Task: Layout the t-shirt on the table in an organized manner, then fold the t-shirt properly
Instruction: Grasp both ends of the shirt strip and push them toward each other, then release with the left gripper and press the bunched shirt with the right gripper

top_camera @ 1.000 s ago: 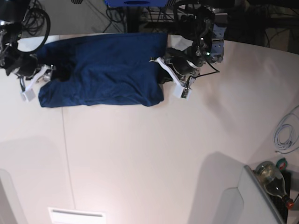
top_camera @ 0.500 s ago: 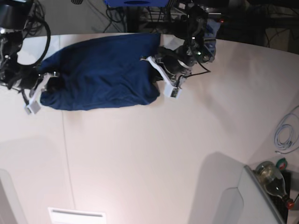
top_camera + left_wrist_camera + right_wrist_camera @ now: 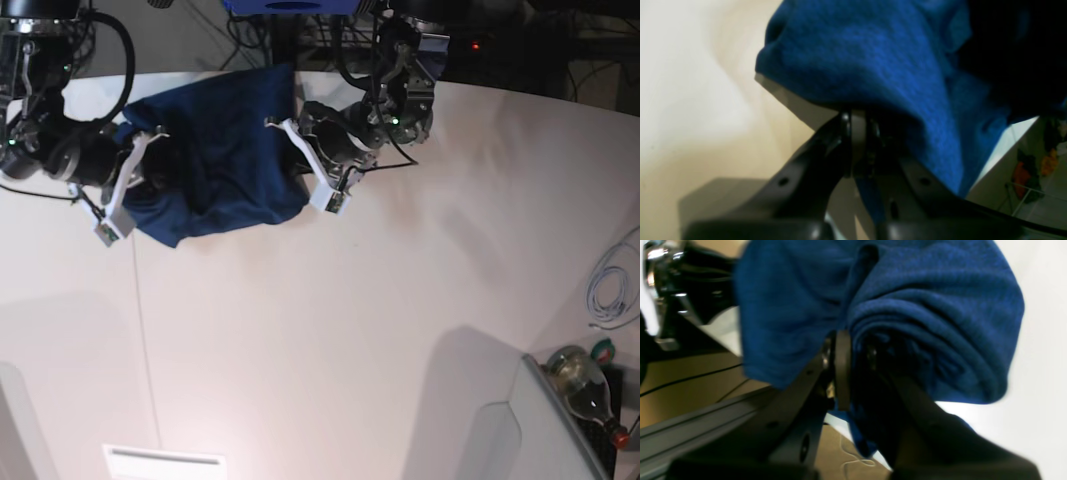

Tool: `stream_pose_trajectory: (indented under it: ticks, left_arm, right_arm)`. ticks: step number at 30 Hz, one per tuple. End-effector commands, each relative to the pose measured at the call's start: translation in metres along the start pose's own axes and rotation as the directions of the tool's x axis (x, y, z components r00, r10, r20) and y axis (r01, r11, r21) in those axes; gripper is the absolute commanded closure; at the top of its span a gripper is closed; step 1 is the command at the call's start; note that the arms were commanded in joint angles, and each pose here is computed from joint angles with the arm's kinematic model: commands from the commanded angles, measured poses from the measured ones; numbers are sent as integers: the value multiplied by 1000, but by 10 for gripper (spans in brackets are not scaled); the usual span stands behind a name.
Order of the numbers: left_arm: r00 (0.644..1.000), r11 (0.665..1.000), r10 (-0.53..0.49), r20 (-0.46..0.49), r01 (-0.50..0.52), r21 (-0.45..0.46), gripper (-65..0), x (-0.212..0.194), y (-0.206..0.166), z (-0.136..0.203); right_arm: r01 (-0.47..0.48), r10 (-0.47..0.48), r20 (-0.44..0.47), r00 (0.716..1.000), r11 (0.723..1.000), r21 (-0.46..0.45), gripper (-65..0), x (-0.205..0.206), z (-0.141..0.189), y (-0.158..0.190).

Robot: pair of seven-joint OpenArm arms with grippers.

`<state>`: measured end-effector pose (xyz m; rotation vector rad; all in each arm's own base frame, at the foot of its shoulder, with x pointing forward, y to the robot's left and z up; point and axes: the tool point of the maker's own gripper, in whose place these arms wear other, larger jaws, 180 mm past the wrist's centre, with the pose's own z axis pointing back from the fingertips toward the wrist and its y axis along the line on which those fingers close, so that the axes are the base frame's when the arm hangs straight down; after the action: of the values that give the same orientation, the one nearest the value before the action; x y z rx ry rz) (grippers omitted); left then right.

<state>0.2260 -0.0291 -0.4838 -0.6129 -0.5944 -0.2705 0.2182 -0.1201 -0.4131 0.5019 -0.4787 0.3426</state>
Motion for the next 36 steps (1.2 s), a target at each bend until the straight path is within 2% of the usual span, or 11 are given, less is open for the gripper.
stream_pose_trajectory:
  ticks: [1, 7, 15, 19, 23, 25, 29, 31, 36]
  left_arm:
    - [998, 1000, -7, 59, 8, -20, 0, 21, -7, -2]
    - [999, 1000, -1, 43, 2, -22, 0, 16, -7, -4]
    - [999, 1000, -2, 41, 3, -21, 0, 16, -6, -4]
    - [999, 1000, -4, 39, 5, -19, 0, 16, -5, -3]
    - [999, 1000, -2, 46, 3, -11, 0, 17, -2, -1]
    - [999, 1000, -5, 45, 5, -7, 0, 18, 0, -1]
    - [998, 1000, -20, 52, 20, 8, 0, 20, 7, 6]
    - [996, 999, -46, 72, 44, 29, 0, 23, 11, 19]
    - [983, 983, -95, 155, 69, 168, 0, 37, 48, 78]
  right_arm:
    - [-17, 17, 38, 999, 1000, -8, -5, 14, 6, -1]
    - [1, -2, 51, 999, 1000, 30, -5, 18, -8, 17]
    - [45, -47, 85, 995, 999, 22, -9, 25, -30, 37]
    - [108, -109, 58, 992, 994, 13, -15, 16, -41, 36]
    - [120, -120, 49, 992, 993, 11, -17, 13, -43, 36]
    - [110, -110, 41, 993, 994, 19, -50, 13, -45, 40]
    - [73, -74, 24, 997, 996, 47, -225, 13, -50, 53]
    - [71, -72, 22, 997, 996, 50, -290, 13, -51, 54]
    - [52, -53, 14, 999, 996, 68, -305, 12, -53, 63]
